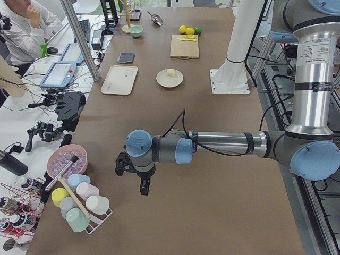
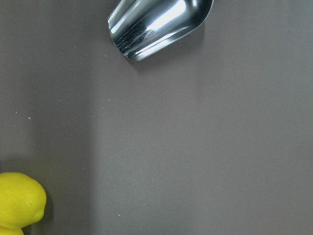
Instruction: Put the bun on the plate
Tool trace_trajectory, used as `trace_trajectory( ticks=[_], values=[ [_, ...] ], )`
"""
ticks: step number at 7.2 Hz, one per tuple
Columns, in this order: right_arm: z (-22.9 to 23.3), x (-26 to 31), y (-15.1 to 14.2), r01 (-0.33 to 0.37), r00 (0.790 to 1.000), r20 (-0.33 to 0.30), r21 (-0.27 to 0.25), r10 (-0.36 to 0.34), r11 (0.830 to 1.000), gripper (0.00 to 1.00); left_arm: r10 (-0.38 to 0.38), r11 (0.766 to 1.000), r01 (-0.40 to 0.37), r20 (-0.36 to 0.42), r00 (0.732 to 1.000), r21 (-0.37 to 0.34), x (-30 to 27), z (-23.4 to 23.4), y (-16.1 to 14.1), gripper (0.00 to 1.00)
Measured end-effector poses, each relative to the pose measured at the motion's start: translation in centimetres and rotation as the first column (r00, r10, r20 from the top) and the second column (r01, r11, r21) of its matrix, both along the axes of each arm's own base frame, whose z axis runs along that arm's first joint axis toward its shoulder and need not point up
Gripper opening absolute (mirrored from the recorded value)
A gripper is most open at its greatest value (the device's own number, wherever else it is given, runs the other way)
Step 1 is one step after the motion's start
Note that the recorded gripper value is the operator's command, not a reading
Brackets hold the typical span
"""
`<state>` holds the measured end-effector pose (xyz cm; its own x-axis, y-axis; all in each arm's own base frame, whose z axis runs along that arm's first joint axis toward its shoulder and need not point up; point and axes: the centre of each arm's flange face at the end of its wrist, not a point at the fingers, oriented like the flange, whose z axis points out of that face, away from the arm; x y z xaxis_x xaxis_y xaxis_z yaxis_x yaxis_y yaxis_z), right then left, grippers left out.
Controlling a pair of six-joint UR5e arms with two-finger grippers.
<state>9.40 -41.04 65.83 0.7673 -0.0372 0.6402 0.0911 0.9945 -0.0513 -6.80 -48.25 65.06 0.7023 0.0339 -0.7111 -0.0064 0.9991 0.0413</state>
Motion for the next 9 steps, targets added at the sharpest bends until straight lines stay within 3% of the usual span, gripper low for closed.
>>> trace_trajectory(
  ticks=[9],
  values=[
    [-0.8,-0.1,-0.3,0.001,1.000,0.002,0.016,-0.001,1.000,1.00,0.001,1.000,-0.001,0.000,1.000,-0.019,0.0,0.8,1.7,0.98]
  ],
)
